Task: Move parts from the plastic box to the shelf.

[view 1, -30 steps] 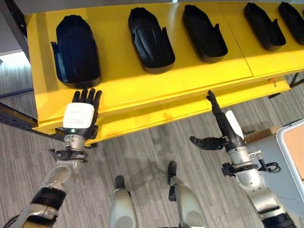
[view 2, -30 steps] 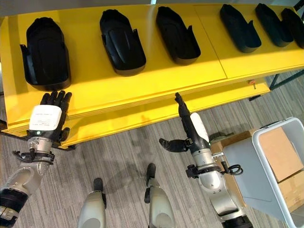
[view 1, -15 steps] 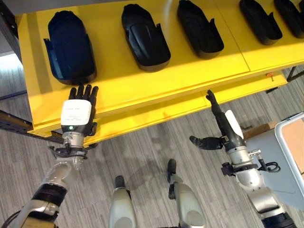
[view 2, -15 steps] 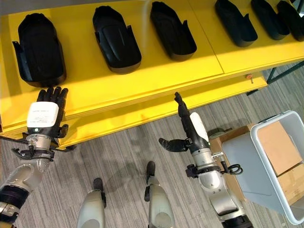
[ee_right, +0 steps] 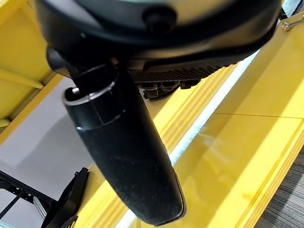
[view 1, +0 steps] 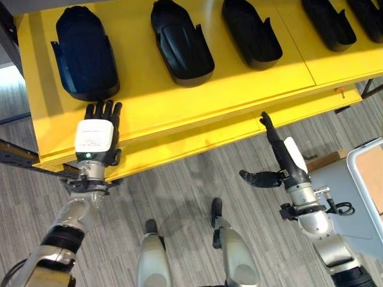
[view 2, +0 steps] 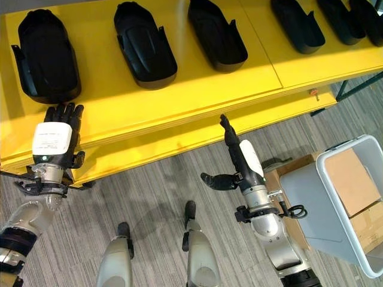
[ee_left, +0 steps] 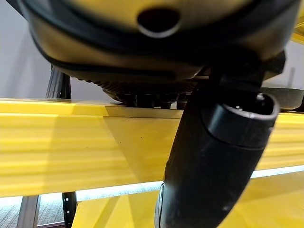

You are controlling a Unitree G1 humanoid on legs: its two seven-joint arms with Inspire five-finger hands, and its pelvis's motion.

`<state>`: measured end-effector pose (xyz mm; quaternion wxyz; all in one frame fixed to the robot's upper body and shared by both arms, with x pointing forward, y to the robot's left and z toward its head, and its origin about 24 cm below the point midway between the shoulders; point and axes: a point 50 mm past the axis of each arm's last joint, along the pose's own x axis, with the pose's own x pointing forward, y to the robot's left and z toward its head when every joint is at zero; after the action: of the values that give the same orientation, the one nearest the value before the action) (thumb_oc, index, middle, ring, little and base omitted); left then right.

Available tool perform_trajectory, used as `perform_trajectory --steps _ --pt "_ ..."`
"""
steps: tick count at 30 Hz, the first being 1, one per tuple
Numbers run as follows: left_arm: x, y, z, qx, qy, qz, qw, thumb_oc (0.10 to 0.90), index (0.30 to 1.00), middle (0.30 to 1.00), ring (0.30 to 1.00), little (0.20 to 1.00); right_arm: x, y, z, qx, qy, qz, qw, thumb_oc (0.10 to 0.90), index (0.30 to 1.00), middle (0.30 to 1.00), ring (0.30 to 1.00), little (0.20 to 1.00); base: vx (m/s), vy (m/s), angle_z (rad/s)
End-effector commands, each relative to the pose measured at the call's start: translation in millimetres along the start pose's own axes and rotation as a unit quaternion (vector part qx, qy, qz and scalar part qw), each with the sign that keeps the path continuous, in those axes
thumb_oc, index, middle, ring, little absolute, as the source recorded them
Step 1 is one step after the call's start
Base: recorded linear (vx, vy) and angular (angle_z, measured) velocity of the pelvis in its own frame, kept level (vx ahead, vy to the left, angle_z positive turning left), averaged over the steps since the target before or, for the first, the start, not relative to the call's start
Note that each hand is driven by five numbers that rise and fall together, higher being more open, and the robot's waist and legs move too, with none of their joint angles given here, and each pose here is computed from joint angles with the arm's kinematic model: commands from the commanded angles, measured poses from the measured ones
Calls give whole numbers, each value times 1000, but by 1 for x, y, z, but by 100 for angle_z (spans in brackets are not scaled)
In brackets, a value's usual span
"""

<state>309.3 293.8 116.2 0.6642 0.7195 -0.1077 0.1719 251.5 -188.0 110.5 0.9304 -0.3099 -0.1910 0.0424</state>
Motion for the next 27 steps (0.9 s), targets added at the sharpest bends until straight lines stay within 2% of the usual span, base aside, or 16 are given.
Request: perform_trajectory --steps 1,7,13,17,20,22,23,27 --pt "12 16 -16 23 11 18 1000 900 1000 1000 1000 1000 12 -30 43 -7 -125 -57 991 900 1000 1000 1000 1000 0 0 0" --pt "-4 1 -4 -11 1 -7 1000 900 1000 1000 1000 1000 12 -29 42 -4 -122 -54 991 900 1000 1000 1000 1000 5 -3 -1" --pt "-53 -25 15 -96 -5 -61 993 900 1000 1000 1000 1000 11 -28 40 -1 -114 -61 992 900 1000 1000 1000 1000 5 -5 -1" --pt "-76 -34 18 -121 -5 -95 988 900 1000 1000 1000 1000 8 -27 38 0 -106 -59 993 900 1000 1000 1000 1000 16 -14 2" --pt "-122 -53 35 -220 -5 -183 958 900 1000 1000 1000 1000 5 -28 34 2 -97 -60 993 900 1000 1000 1000 1000 61 -65 10" --pt "-137 -53 42 -288 5 -213 934 900 1000 1000 1000 1000 3 -28 32 1 -91 -58 994 900 1000 1000 1000 1000 60 -73 20" --pt "-149 -51 48 -342 10 -233 910 900 1000 1000 1000 1000 0 -28 29 2 -82 -55 995 900 1000 1000 1000 1000 50 -60 15" --pt "-154 -44 55 -376 -2 -246 893 900 1000 1000 1000 1000 -5 -29 25 3 -70 -50 996 900 1000 1000 1000 1000 62 -50 21"
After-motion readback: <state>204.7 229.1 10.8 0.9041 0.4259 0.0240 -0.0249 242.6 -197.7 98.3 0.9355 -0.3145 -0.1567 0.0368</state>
